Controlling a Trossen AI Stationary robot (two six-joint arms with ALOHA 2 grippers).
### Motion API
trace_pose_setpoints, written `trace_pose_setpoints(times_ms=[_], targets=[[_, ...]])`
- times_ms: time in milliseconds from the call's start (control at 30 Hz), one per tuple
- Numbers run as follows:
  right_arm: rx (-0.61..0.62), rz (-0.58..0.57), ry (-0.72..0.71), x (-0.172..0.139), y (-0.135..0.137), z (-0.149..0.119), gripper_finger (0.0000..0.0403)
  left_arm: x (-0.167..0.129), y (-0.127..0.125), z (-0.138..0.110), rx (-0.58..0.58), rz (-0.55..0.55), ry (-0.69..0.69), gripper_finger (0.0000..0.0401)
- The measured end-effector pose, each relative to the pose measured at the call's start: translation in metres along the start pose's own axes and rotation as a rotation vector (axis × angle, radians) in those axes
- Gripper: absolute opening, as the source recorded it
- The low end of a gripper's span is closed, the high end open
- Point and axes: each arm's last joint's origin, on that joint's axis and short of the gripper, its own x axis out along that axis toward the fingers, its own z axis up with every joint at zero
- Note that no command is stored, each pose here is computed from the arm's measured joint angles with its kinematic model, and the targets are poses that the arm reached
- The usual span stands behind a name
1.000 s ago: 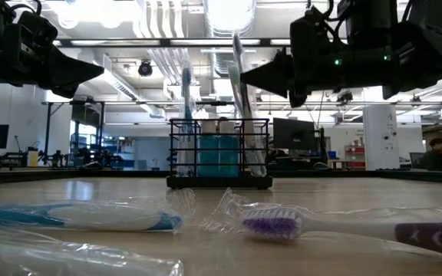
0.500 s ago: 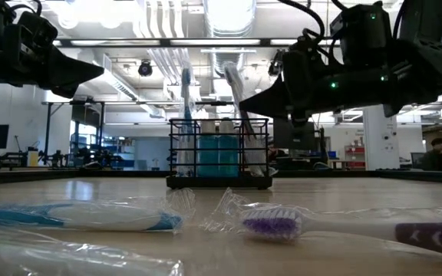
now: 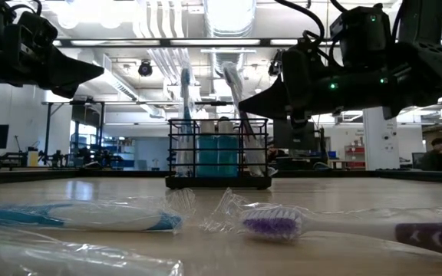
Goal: Pick & Place toothbrushing station
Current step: Put the top purple toothbrush into the black mesh organizer, then put the blue toothbrush into the black mesh organizer
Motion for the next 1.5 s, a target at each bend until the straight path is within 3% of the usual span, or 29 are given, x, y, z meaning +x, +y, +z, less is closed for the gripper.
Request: trace_pose_setpoints(times_ms=[133,500,733,967,1167,1367,1500], targets=[[0.005,0.03,0.011,0.0,0.001,0.0,0.004,0.0,0.0,0.0,0.0,0.0,0.0,0.0003],[0.013,0.03,0.0,-0.002,0.002,0.009,0.0146,0.0,0.0,0.0,-0.001,0.0,0.002,0.0003],[0.021,0.031,-0.014,-0.004,0.003,0.015,0.017,0.0,0.0,0.0,-0.001,0.0,0.003,0.0003],[-0.023,0.061,-0.017,-0.02,0.012,0.048,0.0171,0.0,0.0,0.0,-0.002,0.0,0.004,0.0003],[-0.09,0.041,0.004,-0.057,0.021,0.088,0.0158,0.0,0.0,0.0,-0.005,0.0,0.005,0.0003],[-0.156,0.005,-0.029,-0.11,0.027,0.122,0.0114,0.0,0.0,0.0,-0.007,0.0,0.005,0.0003],[-0.158,0.022,-0.033,-0.137,0.025,0.13,0.0068,0.0,0.0,0.0,-0.008,-0.001,0.005,0.0003]])
